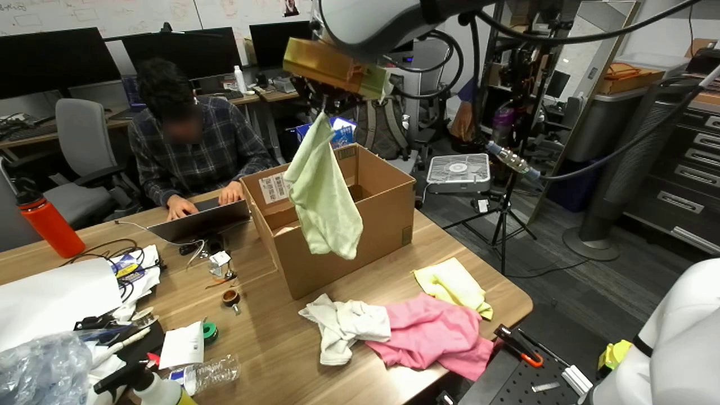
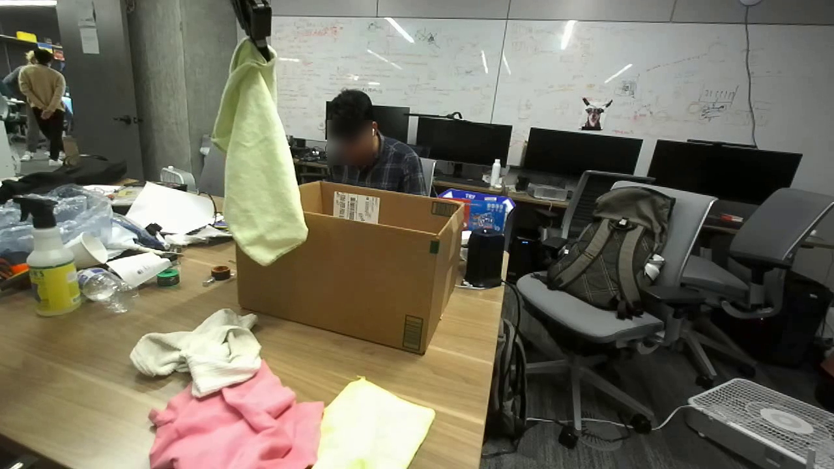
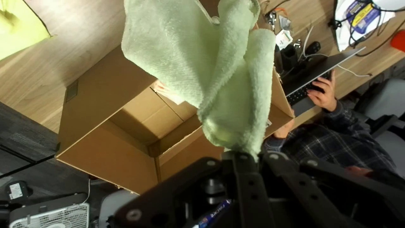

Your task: Place the peach shirt and two yellow towels inside the brown box

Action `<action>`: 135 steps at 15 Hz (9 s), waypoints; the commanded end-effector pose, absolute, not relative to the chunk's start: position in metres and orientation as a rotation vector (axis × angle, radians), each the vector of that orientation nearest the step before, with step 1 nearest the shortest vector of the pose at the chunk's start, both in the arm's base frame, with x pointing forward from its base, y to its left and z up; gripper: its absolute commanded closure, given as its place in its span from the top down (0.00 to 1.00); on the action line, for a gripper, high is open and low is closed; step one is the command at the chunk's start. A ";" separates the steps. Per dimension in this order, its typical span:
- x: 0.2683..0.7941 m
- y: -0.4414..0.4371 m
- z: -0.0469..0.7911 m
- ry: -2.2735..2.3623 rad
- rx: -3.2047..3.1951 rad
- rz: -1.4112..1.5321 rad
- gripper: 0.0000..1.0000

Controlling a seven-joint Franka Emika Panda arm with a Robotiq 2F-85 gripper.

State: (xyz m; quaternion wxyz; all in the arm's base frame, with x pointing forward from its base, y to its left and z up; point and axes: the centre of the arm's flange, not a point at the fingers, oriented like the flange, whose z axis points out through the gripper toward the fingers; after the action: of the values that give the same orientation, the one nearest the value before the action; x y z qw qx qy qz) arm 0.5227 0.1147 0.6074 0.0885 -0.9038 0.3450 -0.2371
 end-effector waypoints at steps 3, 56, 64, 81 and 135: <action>0.518 0.136 0.682 1.150 -2.543 -0.747 0.01; 0.694 0.093 0.674 1.663 -2.417 -0.619 1.00; 0.630 0.013 0.617 1.496 -2.740 -0.422 1.00; 0.471 -0.139 0.515 1.078 -3.154 -0.024 1.00; 0.468 -0.124 0.233 0.731 -3.066 0.239 1.00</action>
State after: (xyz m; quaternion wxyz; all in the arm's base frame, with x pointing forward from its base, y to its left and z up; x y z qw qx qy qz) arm 0.4493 -0.1228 0.2417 -0.0213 -0.9712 0.2212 0.0863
